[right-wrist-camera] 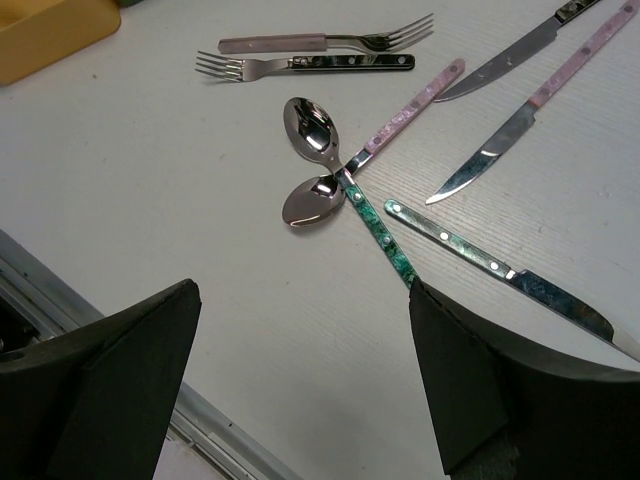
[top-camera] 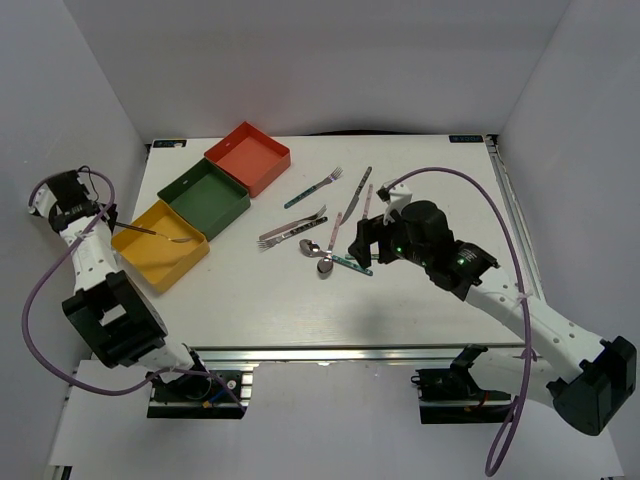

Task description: Sort the eating utensils into containers

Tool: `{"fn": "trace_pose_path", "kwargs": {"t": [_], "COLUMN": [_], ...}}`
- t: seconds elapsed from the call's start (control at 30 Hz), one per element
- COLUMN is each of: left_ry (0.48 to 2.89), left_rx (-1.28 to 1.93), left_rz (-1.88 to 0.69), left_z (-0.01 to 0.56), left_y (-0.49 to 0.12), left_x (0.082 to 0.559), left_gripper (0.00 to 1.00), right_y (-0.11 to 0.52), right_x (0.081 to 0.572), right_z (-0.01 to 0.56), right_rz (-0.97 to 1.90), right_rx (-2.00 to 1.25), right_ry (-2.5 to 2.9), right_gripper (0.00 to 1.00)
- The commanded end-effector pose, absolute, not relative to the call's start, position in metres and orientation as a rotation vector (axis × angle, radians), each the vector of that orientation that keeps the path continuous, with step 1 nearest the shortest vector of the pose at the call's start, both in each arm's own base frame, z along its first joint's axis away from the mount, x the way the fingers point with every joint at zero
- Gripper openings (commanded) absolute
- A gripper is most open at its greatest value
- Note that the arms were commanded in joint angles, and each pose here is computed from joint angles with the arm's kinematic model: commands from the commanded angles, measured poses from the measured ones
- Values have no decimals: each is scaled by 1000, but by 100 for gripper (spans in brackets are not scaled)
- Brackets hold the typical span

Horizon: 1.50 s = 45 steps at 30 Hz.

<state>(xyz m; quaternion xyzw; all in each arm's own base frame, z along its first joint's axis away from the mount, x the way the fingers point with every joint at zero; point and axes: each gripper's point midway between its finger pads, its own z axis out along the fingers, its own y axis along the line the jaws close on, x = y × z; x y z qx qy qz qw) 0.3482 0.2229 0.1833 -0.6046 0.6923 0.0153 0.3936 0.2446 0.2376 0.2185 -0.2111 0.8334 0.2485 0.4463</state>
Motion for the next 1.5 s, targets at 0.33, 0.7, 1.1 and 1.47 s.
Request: {"fn": "trace_pose_path", "kwargs": {"t": [0.33, 0.7, 1.1, 1.47], "left_ry": [1814, 1830, 1990, 2013], "left_rx": [-1436, -1061, -523, -472], "left_rz": [-3, -106, -249, -236], "left_z": [177, 268, 215, 197], "left_y": [208, 143, -4, -7], "left_x": [353, 366, 311, 293], "left_gripper": [77, 98, 98, 98], "right_y": [258, 248, 269, 288], "right_x": [265, 273, 310, 319], "right_z": [201, 104, 40, 27], "right_rz": [605, 375, 267, 318], "right_rx": [-580, -930, -1137, -1202], "right_ry": [2088, 2320, 2336, 2321], "right_gripper": [89, 82, 56, 49]}}
